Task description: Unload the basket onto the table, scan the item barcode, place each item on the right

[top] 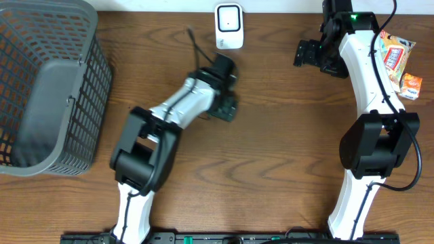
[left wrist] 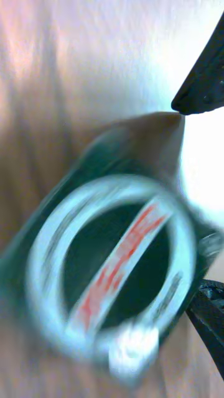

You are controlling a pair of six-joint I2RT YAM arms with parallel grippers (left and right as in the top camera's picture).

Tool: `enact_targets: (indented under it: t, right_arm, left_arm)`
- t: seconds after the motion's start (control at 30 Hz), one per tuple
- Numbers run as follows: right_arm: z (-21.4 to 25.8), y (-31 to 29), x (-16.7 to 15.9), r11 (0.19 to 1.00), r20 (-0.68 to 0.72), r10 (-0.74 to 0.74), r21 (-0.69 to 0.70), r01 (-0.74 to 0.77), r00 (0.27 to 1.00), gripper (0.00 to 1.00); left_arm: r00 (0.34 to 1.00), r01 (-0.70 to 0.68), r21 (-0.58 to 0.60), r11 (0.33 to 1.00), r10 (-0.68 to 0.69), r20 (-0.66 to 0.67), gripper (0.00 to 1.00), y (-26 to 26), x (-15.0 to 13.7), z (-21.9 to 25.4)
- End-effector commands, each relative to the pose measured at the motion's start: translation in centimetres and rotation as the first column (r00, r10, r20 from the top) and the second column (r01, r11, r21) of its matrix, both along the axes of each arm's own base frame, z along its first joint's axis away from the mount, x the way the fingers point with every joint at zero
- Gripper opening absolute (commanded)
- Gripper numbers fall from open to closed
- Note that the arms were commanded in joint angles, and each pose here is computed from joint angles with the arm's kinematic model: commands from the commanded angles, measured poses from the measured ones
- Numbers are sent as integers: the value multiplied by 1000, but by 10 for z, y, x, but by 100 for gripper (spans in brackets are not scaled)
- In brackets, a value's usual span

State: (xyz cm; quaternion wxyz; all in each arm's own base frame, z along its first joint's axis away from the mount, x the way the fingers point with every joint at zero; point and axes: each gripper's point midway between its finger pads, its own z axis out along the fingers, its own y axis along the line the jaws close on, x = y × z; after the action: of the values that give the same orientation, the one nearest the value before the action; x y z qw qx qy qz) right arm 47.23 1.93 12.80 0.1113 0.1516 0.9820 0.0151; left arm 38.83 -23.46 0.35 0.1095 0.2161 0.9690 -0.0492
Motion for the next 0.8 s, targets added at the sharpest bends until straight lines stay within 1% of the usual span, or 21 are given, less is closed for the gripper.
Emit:
enact_targets:
  t: [0.0,0.1,0.17,0.2,0.3,0.37,0.53,0.67,0.77]
  right_arm:
    - [-6,1,-1,1000,-16,13,3,-13,1000,99]
    - [-6,1,-1,1000,-16,13,3,-13,1000,99]
    - [-6,1,-1,1000,-16,13,3,-13,1000,99]
    - [-6,1,-1,1000,-16,13,3,-13,1000,99]
    - [-6,1,-1,1000,-16,13,3,-13,1000,99]
    - [-6,1,-1,1000,-16,13,3,-13,1000,99]
    - [-6,1,-1,1000,-16,13,3,-13,1000,99]
    - [-6,1,-1,1000,-16,13,3,-13,1000,99]
    - [-6,1,-1,1000,-16,13,3,-13,1000,99]
  left_arm:
    - [1000,13,-41,999,-13,0,83,-41,-18,7]
    - [996,86,-68,994,-83,36,82,-78,-32,22]
    - [992,107,-66,992,-102,71,83,-88,-34,32]
    - [992,90,-50,995,-85,98,83,-88,-31,38]
    - [985,-12,1,1000,11,174,82,-66,-14,55]
    - [983,-39,-1,999,39,177,82,-55,-7,60]
    - [977,-92,16,996,87,195,83,-14,23,64]
    - [961,-189,5,982,184,206,83,25,48,65]
    - [945,-242,-29,970,242,219,83,47,65,68]
